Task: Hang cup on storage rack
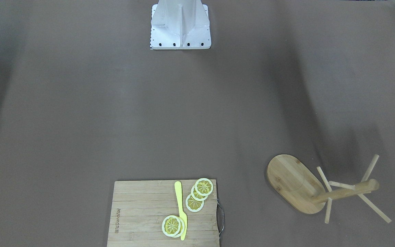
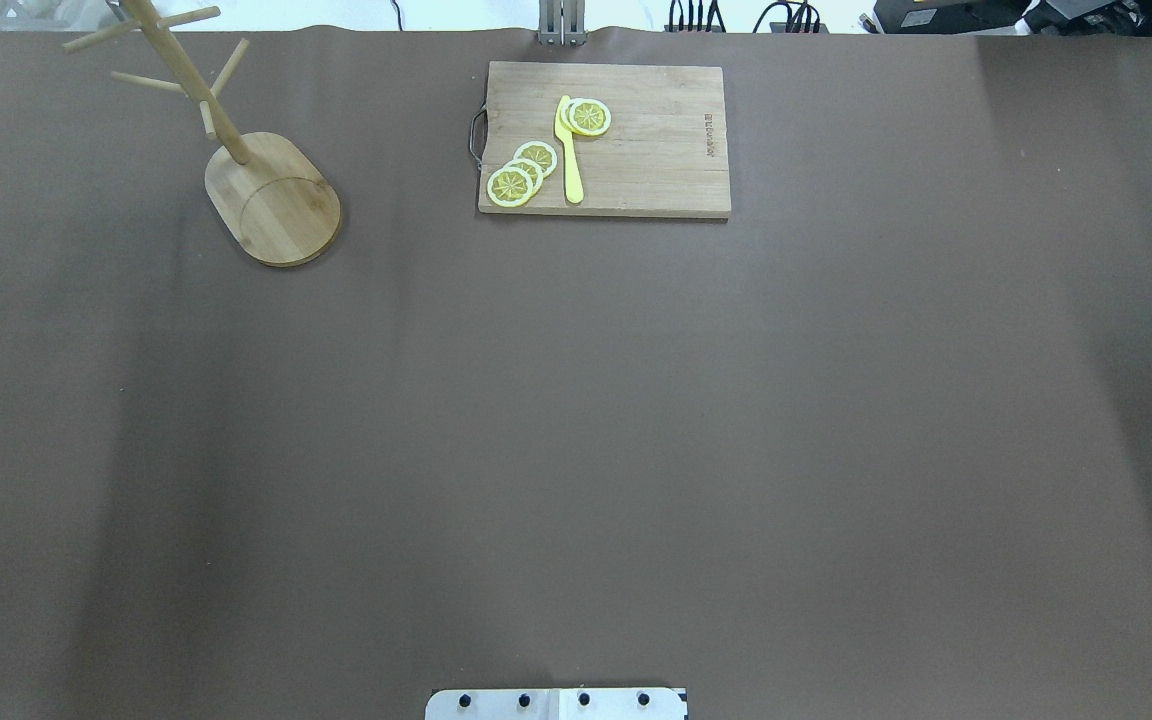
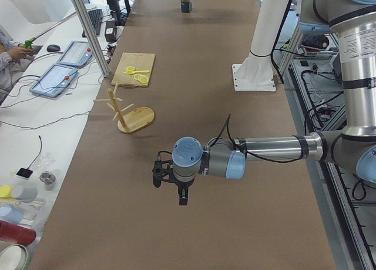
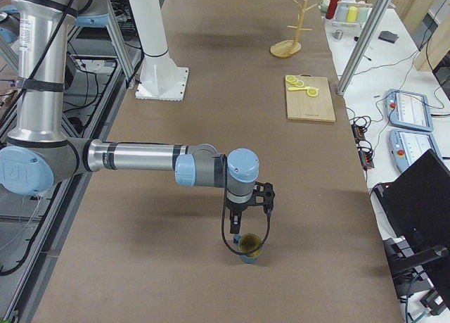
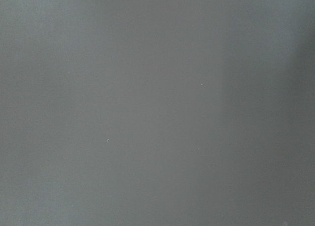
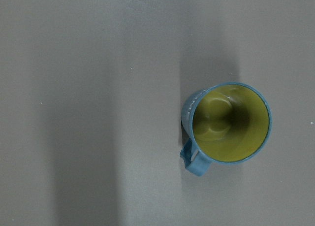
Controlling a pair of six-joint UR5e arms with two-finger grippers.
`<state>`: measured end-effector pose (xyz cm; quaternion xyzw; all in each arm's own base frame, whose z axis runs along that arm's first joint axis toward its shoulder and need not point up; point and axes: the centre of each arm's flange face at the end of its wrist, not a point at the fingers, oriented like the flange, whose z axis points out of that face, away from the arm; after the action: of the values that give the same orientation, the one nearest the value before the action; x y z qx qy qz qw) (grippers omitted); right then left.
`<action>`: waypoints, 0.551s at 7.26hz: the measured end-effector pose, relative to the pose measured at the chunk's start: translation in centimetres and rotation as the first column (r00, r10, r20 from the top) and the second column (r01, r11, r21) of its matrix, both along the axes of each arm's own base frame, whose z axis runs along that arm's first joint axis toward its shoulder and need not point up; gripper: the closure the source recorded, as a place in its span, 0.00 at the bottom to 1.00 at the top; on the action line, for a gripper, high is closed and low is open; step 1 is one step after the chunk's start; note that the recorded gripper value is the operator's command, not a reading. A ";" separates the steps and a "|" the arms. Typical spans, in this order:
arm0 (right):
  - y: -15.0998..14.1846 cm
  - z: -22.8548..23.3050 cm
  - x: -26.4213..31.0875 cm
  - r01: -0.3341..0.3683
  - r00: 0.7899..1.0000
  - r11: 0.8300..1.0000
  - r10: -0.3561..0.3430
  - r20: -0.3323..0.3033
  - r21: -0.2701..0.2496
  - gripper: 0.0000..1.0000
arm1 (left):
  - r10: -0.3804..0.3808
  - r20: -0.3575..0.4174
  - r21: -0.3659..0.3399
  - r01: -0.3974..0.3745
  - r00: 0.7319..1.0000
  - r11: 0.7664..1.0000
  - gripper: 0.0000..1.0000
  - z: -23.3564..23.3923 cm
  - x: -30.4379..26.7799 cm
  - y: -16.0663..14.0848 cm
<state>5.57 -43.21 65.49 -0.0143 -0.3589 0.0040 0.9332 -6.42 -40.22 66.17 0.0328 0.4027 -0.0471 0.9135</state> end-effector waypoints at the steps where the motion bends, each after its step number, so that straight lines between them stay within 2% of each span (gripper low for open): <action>1: 0.1 0.2 0.0 0.000 1.000 1.000 0.000 -0.001 -0.004 0.00 | 0.001 0.000 -0.002 -0.001 1.000 1.000 0.02 0.1 0.0 0.0; 4: 0.3 0.9 0.0 0.002 1.000 1.000 -0.002 0.004 -0.020 0.00 | 0.003 -0.016 -0.003 -0.003 1.000 1.000 0.02 0.0 0.2 0.0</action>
<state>5.54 -42.87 66.43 -0.0240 -0.3609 0.0069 0.9323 -6.25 -40.19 66.13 0.0306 0.4098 -0.0463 0.9105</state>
